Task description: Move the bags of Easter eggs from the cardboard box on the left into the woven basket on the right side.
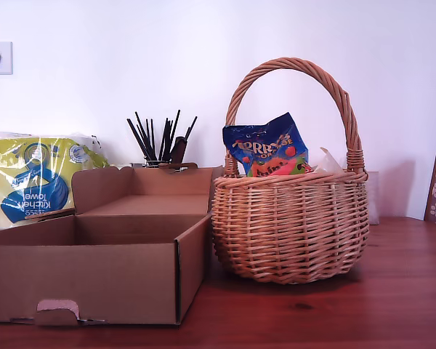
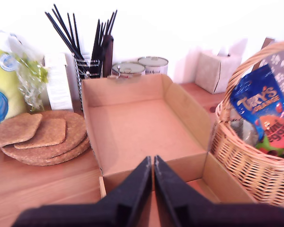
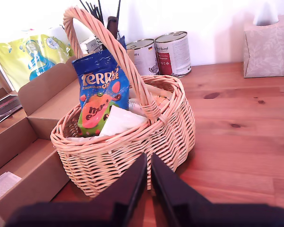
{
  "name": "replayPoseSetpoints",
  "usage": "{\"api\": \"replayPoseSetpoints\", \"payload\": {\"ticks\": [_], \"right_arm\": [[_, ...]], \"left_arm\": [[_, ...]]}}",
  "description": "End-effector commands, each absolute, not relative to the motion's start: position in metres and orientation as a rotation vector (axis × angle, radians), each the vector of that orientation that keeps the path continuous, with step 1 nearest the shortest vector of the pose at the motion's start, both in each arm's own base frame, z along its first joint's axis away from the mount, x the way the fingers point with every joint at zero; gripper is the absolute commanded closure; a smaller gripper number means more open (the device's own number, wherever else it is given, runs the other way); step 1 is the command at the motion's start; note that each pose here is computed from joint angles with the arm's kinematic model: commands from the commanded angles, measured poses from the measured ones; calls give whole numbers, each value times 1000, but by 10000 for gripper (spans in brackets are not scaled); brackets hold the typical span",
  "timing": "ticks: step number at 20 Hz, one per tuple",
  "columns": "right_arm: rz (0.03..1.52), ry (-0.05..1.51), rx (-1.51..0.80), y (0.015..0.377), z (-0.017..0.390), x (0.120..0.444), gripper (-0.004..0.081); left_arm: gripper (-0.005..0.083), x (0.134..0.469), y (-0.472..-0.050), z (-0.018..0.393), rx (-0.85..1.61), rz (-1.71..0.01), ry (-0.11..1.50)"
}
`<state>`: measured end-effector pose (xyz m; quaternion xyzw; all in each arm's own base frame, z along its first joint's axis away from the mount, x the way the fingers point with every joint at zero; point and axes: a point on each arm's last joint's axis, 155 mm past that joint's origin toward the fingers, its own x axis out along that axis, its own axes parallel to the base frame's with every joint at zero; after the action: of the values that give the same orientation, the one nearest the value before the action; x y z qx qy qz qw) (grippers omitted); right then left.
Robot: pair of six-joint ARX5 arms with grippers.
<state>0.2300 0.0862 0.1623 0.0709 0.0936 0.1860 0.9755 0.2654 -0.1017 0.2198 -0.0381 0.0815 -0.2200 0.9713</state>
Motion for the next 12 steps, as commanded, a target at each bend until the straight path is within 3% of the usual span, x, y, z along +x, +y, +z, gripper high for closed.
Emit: {"api": "replayPoseSetpoints", "payload": {"ticks": [1,12], "right_arm": [[371,189,143,86,163,231,782],[357,337,132,83,127,222,782]], "left_arm": [[797,258,-101,214,-83,-447,174],[797,243,-100,198,-118,-452,249]]}}
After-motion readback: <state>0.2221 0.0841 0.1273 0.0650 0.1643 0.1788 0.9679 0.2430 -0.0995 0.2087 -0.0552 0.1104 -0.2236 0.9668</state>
